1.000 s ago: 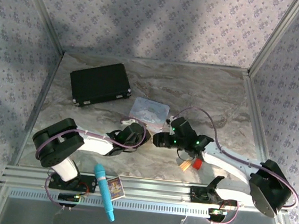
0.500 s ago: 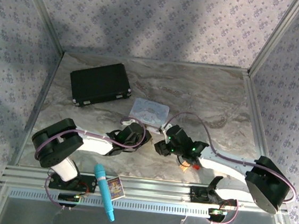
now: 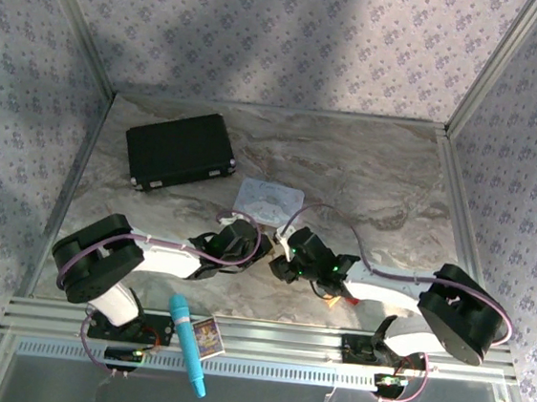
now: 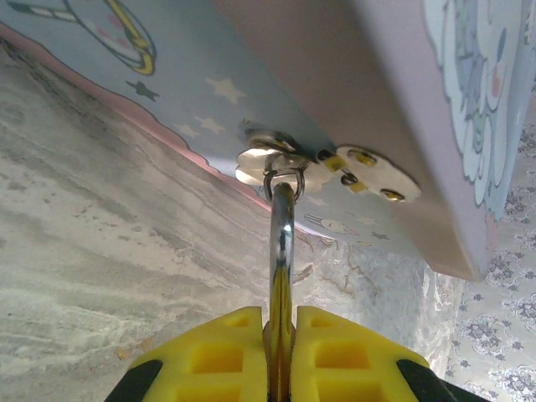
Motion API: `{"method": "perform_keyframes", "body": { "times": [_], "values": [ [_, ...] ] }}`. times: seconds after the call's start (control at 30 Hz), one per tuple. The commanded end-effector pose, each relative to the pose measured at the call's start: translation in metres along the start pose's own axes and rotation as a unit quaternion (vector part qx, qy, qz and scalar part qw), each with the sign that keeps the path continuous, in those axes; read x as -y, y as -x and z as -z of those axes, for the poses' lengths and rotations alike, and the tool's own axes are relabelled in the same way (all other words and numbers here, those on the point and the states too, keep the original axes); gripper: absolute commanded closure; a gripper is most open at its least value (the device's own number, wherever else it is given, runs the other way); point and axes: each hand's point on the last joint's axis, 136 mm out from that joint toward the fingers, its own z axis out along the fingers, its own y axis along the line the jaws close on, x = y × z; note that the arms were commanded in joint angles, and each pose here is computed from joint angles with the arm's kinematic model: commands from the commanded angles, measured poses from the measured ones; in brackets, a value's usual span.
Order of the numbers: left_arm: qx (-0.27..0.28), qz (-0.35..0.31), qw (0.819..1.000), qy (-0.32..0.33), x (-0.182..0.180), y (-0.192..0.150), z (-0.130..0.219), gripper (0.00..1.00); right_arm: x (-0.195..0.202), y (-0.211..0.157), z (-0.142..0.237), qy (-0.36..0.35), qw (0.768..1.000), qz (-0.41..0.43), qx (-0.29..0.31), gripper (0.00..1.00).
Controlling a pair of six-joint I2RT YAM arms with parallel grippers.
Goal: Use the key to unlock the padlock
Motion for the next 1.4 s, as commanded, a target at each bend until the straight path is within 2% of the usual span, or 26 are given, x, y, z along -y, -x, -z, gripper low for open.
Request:
{"method": "perform_keyframes", "body": {
  "times": [0.0,0.1,0.27,0.47,0.6,0.83,1.03,1.37],
  "values": [
    [-0.003,0.005,1.0,-0.01,0.01,0.001,0.001,1.0,-0.004,0.005,0.0,0.01,1.0,0.0,0.009,0.61],
    [-0.01,0.009,1.0,-0.015,0.012,-0.001,0.001,1.0,-0.003,0.001,-0.002,0.008,1.0,0.001,0.011,0.63],
    [-0.025,0.014,0.999,-0.028,0.018,-0.005,0.001,1.0,-0.007,0.01,-0.005,0.006,1.0,0.018,0.019,0.77],
    [-0.033,0.02,0.999,-0.031,0.018,-0.008,-0.002,1.0,-0.005,0.009,-0.009,0.004,1.0,0.015,0.02,0.88],
    [-0.033,0.022,0.999,-0.025,0.012,-0.009,-0.003,1.0,-0.007,0.005,-0.009,0.027,0.999,0.003,0.019,0.94],
    [-0.031,0.024,0.999,-0.016,0.004,-0.009,-0.003,1.0,-0.003,0.003,-0.008,0.081,0.994,-0.068,0.022,0.94],
    [-0.023,0.013,1.0,-0.012,0.005,-0.007,0.003,1.0,0.008,-0.001,-0.004,0.096,0.987,-0.126,0.03,0.93],
    [-0.02,0.011,1.0,-0.013,0.004,-0.006,0.008,1.0,0.034,-0.012,-0.005,0.06,0.977,-0.203,0.02,0.76]
  ]
}}
